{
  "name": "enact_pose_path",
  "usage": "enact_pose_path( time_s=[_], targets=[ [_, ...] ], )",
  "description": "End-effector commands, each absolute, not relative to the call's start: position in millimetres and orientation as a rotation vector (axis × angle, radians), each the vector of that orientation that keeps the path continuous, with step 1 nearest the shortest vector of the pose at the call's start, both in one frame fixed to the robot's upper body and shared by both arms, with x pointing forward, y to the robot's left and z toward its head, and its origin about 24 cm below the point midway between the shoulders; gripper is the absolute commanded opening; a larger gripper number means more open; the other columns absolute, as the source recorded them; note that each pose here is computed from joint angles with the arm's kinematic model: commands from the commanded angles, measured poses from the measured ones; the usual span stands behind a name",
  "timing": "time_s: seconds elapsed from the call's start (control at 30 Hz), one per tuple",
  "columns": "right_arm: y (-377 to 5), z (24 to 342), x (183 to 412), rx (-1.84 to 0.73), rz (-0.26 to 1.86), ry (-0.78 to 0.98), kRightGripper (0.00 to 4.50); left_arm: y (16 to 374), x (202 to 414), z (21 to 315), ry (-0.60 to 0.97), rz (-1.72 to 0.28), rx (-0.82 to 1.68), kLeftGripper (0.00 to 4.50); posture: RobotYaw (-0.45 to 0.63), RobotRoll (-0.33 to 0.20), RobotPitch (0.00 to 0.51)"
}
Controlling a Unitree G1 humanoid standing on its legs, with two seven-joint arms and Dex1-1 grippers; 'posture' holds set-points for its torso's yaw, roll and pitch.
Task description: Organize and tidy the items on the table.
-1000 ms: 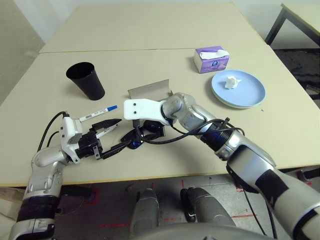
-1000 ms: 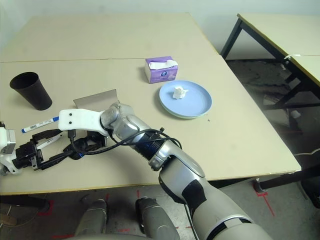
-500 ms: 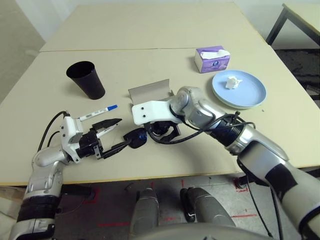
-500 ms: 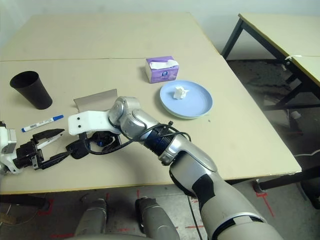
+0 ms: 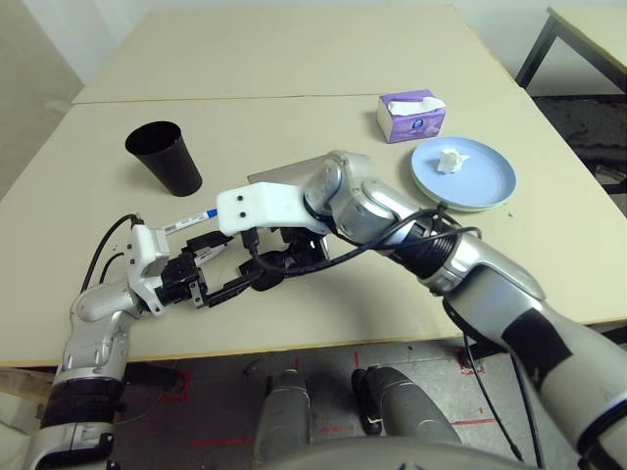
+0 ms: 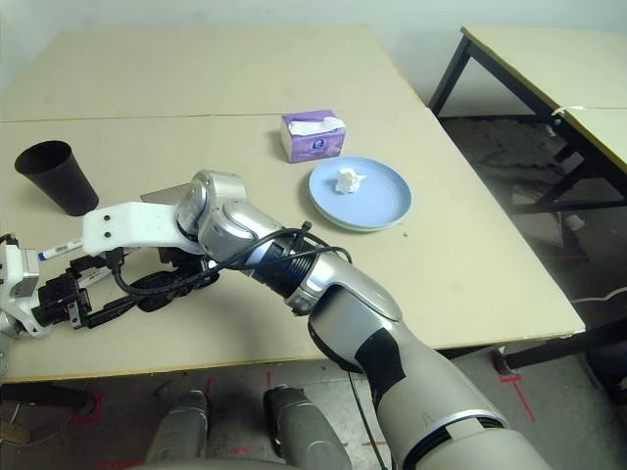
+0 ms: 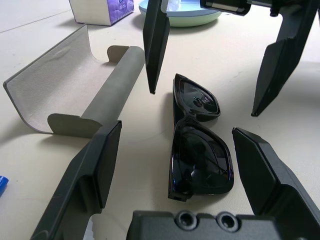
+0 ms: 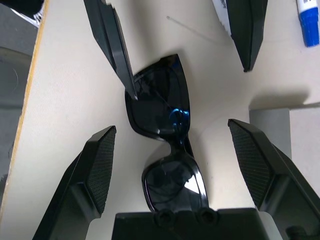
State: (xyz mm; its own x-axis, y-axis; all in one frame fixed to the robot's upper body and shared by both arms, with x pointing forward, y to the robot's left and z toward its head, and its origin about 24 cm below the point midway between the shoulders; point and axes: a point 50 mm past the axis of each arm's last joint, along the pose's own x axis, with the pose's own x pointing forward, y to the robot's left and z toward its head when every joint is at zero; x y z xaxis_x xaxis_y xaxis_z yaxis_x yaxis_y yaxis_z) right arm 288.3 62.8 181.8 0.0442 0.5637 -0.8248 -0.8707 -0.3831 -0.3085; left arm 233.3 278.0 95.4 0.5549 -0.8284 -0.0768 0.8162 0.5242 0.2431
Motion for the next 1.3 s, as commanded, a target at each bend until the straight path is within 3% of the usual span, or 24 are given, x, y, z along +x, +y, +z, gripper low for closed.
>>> enact_pose_path(
  time_s=[0.03, 0.57, 1.3],
  targets=[
    [61.8, 174.0, 292.1, -1.200, 1.592, 0.377, 4.47, 281.1, 229.4, 95.3, -0.022, -1.001, 0.273, 4.50, -0.01, 0.000, 0.148],
    [55.9, 150.6, 299.5, -1.232, 1.582, 0.427, 4.47, 317.1, 196.8, 111.7, 0.080, -1.014, 0.344, 4.50, 0.02, 0.000, 0.154],
    [70.9, 161.0, 304.4, -1.382, 1.594, 0.442, 4.47, 321.0, 191.0, 101.5, 0.086, -0.982, 0.328, 4.50, 0.04, 0.000, 0.148]
  ],
)
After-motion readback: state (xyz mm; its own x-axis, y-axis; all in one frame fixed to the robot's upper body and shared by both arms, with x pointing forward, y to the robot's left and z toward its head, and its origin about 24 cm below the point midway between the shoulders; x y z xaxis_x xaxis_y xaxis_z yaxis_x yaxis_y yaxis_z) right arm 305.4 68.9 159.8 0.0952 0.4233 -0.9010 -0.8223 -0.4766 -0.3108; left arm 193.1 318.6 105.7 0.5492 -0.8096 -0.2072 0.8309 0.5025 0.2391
